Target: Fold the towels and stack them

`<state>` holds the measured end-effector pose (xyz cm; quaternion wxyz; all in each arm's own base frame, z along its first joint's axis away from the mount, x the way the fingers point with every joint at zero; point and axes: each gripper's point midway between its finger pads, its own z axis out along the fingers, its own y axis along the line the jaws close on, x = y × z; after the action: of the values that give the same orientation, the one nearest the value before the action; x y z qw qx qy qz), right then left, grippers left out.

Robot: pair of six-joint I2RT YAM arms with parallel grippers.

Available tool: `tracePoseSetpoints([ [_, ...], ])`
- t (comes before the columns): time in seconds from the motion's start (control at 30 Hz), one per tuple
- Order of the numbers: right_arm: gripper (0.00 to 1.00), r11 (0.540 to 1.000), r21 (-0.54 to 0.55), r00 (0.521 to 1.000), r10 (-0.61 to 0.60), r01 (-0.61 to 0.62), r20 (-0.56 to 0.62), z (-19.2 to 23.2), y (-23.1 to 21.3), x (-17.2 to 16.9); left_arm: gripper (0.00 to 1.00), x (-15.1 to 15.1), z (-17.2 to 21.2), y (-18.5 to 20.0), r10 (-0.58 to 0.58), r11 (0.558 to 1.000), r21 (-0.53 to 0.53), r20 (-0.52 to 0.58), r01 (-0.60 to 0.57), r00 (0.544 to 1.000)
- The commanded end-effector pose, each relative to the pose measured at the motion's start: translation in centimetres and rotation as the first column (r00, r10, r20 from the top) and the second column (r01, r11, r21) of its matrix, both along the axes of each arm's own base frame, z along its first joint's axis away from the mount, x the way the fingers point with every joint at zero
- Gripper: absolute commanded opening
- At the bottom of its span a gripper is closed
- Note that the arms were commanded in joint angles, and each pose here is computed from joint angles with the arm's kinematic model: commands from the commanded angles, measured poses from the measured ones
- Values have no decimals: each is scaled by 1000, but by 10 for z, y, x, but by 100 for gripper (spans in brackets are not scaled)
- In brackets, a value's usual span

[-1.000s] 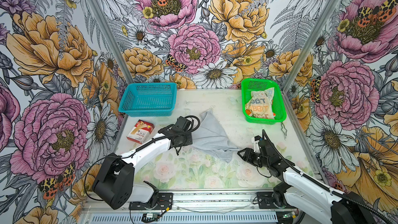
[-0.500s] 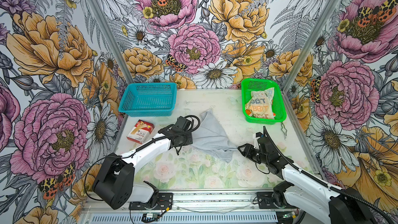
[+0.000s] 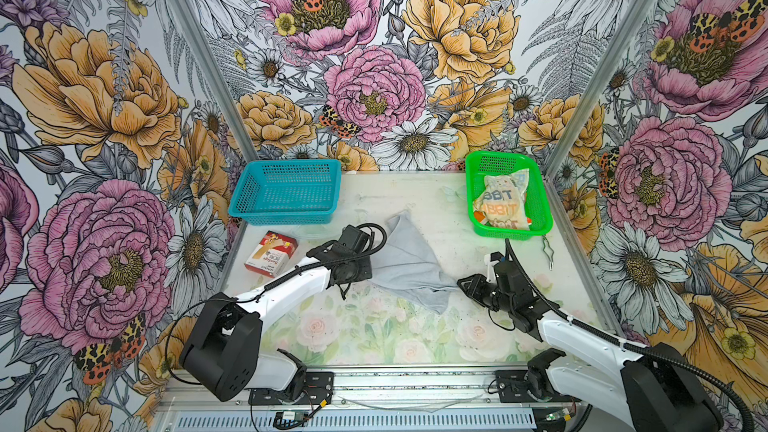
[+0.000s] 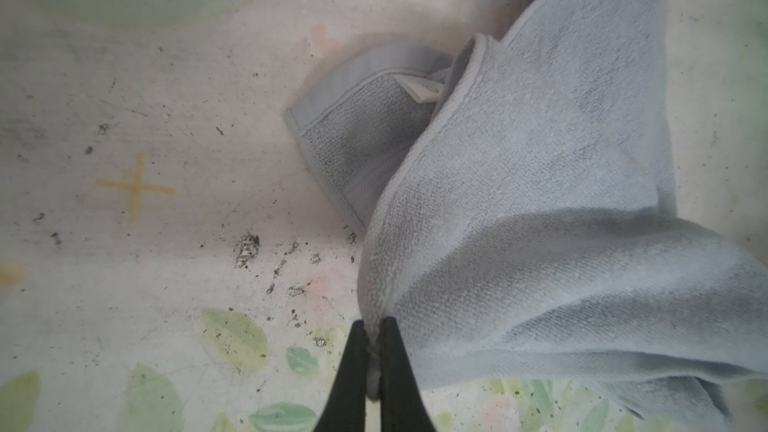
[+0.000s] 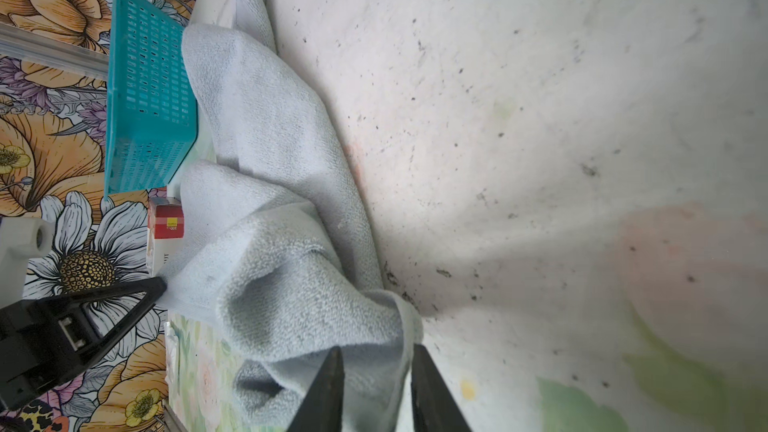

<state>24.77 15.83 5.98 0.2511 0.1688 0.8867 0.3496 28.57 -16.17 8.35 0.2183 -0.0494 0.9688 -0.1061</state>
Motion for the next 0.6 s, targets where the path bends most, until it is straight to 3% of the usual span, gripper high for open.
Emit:
tracePoseSetpoints([
  [0.0,29,999,41,999,17,-18,33,15,10,6,0,1,0,-4,-21,1000,-7,12,21,1000],
  [0.57,32,999,45,1000,22,-21,-21,13,7,-14,0,2,0,-5,-30,999,-13,16,31,999],
])
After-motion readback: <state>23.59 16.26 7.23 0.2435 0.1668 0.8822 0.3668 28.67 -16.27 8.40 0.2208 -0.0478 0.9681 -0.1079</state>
